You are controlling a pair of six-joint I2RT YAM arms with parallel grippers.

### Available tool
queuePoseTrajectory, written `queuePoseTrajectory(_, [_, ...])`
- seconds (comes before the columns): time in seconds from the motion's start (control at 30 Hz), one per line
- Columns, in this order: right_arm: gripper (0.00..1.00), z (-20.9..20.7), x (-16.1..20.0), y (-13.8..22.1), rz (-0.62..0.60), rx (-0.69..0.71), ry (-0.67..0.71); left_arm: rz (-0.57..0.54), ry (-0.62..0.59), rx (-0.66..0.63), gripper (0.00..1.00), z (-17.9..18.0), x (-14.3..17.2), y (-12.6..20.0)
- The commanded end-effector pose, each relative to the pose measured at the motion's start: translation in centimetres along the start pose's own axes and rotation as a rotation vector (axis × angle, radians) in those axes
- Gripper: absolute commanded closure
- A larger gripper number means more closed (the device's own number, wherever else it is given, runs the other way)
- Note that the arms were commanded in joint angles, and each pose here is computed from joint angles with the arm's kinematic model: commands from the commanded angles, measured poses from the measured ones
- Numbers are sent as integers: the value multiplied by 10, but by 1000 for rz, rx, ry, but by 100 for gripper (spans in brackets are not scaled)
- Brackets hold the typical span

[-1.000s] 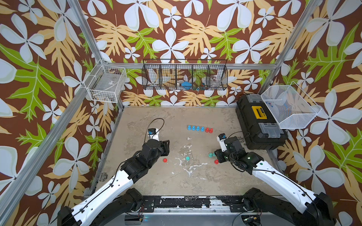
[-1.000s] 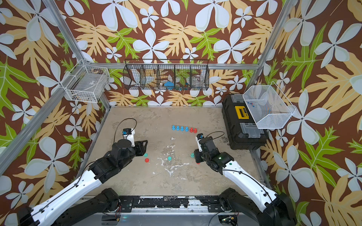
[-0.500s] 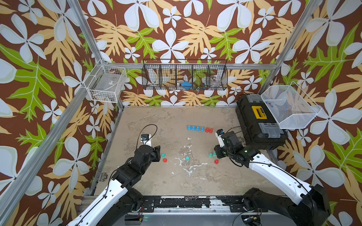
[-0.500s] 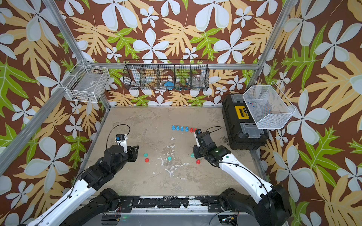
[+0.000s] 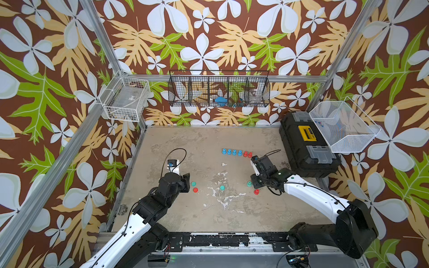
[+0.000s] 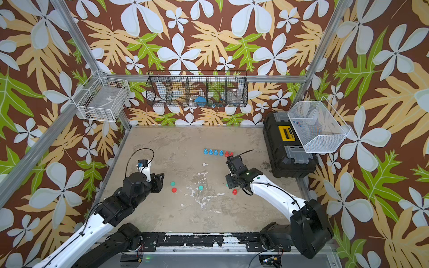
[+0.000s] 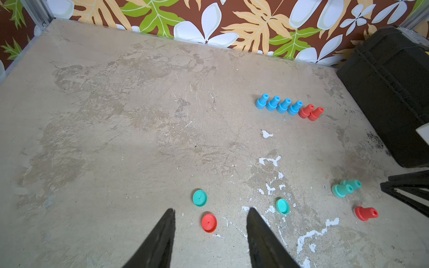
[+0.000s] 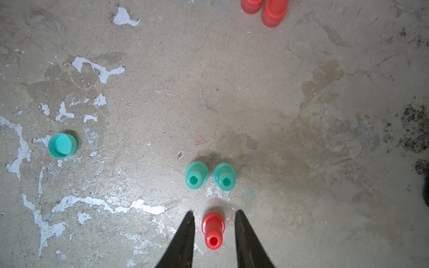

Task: Close the stamp cap
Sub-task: Pick up the stamp from the center of the board.

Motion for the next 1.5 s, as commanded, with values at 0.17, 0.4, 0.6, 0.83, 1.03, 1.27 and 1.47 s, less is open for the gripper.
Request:
queuePoseTrajectory(0.17, [68, 11, -4, -16, 28, 3, 22, -4, -1, 11, 48, -1, -1, -1])
queuePoseTrajectory(0.4, [67, 13, -8, -27, 46, 12, 26, -1, -2, 12, 48, -1, -1, -1])
queuePoseTrajectory(0.6, [67, 15, -8, -33, 60, 20, 31, 0, -2, 13, 48, -1, 0, -1])
queuePoseTrajectory(0.83, [65, 16, -5, -41, 79, 27, 35, 0, -2, 14, 48, -1, 0, -1])
queuePoseTrajectory(1.03, [65, 16, -3, -47, 87, 35, 35, -1, -1, 18, 48, -2, -1, -1])
queuePoseTrajectory(1.27, [65, 17, -1, -54, 98, 31, 34, -2, -1, 16, 48, -2, -1, -1])
queuePoseTrajectory(1.47, [66, 19, -1, -59, 107, 28, 35, -3, -2, 16, 48, -1, -1, -1])
Point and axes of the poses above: each gripper's point midway between its finger pads, its own y axis back along the fingers, its own z axis along the line the jaws close on, x = y × z, the point moved 10 cm from there along y, back along the fingers, and after that the axes turned 4 degrees about y, right-handed, at the moved point
